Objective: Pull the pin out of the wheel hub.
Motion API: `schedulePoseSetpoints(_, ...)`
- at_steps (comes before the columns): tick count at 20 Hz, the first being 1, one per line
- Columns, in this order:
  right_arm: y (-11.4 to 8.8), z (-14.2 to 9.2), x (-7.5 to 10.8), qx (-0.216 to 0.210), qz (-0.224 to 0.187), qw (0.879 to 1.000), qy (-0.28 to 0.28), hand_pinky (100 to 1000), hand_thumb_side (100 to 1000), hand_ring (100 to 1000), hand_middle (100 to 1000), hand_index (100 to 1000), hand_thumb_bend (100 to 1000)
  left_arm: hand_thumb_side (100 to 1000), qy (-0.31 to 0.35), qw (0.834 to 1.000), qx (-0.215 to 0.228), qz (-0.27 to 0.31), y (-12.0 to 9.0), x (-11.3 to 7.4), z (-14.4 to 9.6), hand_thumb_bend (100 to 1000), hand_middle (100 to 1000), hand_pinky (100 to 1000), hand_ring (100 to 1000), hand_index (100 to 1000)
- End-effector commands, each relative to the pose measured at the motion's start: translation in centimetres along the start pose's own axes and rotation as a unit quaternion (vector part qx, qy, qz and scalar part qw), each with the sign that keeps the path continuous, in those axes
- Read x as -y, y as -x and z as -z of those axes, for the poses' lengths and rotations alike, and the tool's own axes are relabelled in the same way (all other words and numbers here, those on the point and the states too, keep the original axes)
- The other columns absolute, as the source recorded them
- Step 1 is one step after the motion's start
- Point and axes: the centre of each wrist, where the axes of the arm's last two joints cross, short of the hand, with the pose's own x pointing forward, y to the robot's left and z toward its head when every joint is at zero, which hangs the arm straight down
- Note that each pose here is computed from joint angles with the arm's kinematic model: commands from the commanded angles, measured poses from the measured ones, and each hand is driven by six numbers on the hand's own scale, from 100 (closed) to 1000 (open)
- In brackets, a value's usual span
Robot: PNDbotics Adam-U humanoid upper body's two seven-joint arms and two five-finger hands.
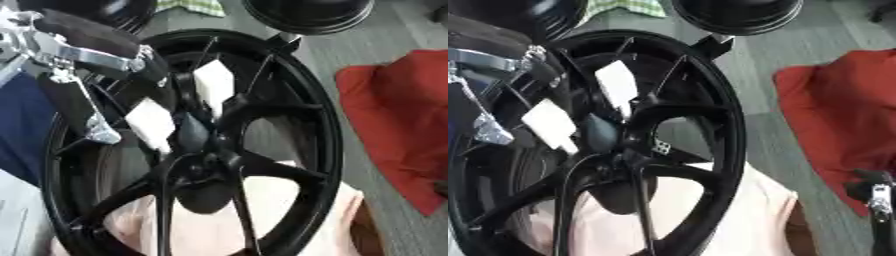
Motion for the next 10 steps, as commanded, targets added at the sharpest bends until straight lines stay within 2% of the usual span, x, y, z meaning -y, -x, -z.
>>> schedulePoseSetpoints(1, -0.63, 0.07, 0.05, 0.012, 0.0, 1.0, 0.002, 678, 886, 637, 483, 672, 100, 148, -0.007, 1.0, -0.009, 0.004, 0.18, -0.5, -0.6, 354, 607, 740, 670, 751)
schedulePoseSetpoints(10, -0.65, 0.09, 0.01, 0.011, 0.0, 1.0, 0.003, 679, 887, 637, 483, 672, 100, 141, -0.008, 1.0, -0.008, -0.001, 0.37, -0.42, -0.46, 325, 555, 722, 637, 708)
